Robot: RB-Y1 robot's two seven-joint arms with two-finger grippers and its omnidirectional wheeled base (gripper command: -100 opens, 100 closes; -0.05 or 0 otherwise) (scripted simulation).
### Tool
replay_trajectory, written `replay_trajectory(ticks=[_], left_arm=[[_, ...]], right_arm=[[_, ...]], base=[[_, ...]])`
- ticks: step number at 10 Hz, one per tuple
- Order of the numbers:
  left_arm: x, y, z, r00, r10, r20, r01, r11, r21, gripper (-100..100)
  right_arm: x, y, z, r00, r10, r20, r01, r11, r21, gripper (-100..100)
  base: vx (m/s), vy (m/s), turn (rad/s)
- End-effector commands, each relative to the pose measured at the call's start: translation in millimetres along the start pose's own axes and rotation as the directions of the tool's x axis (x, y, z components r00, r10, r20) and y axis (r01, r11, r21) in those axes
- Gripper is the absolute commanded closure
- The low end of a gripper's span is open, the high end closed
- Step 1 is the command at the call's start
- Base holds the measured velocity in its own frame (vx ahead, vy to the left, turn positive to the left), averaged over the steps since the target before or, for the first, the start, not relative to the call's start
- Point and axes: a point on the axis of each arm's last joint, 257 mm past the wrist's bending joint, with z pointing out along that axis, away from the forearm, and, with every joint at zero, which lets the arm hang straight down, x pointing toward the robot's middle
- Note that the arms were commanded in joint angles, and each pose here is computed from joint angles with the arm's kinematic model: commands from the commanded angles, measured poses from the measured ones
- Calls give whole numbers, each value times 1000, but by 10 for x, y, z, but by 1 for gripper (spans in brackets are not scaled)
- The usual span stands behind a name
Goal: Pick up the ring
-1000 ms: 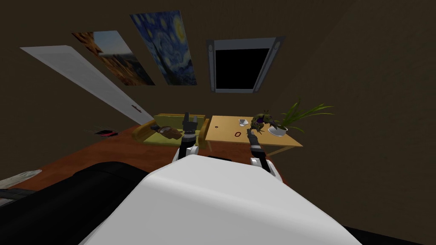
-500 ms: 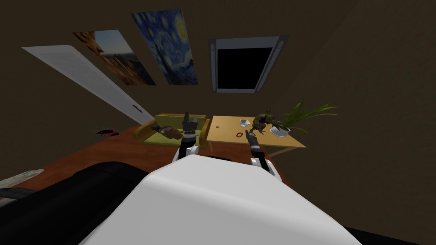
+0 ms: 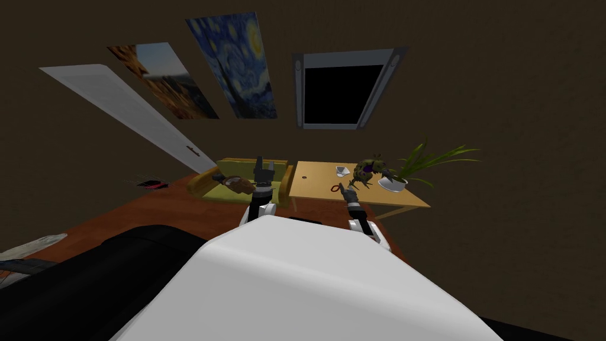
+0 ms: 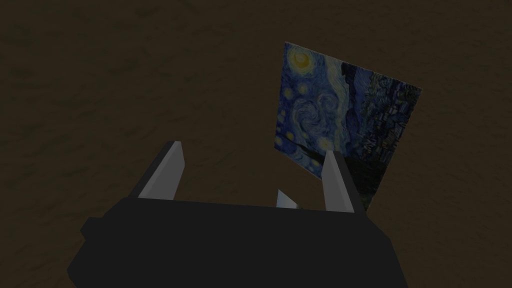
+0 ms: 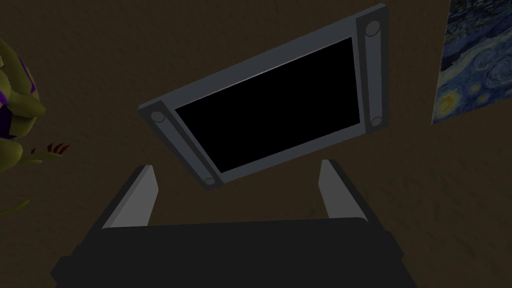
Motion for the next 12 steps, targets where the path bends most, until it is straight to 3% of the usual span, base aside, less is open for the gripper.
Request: replay_trajectory(ticks=[1,2,7,8,10,11,12], left_arm=[[0,0,0,1000,0,0,0,1000,0,0],[0,0,0,1000,0,0,0,1000,0,0],[0,0,0,1000,0,0,0,1000,0,0],[0,0,0,1000,0,0,0,1000,0,0],[0,0,0,1000,0,0,0,1000,0,0],[0,0,0,1000,0,0,0,1000,0,0],[0,0,0,1000,0,0,0,1000,0,0]], right_arm=[[23,-24,-11,999,-42,-5,42,999,1,-100],[166,-134,-9,994,-98,-44,99,995,9,-100],[305,-247,-10,967,-241,-85,242,970,5,-100],[441,-362,-14,948,-294,-125,296,955,1,-100],[441,-362,-14,934,-335,-125,337,941,-4,-100],[573,-477,-21,908,-386,-163,389,921,-13,-100],[573,-477,-21,897,-410,-163,413,911,-17,-100]], base=[[5,30,-5],[10,58,25],[12,42,8],[13,43,26],[12,37,3],[17,49,23],[13,53,9]])
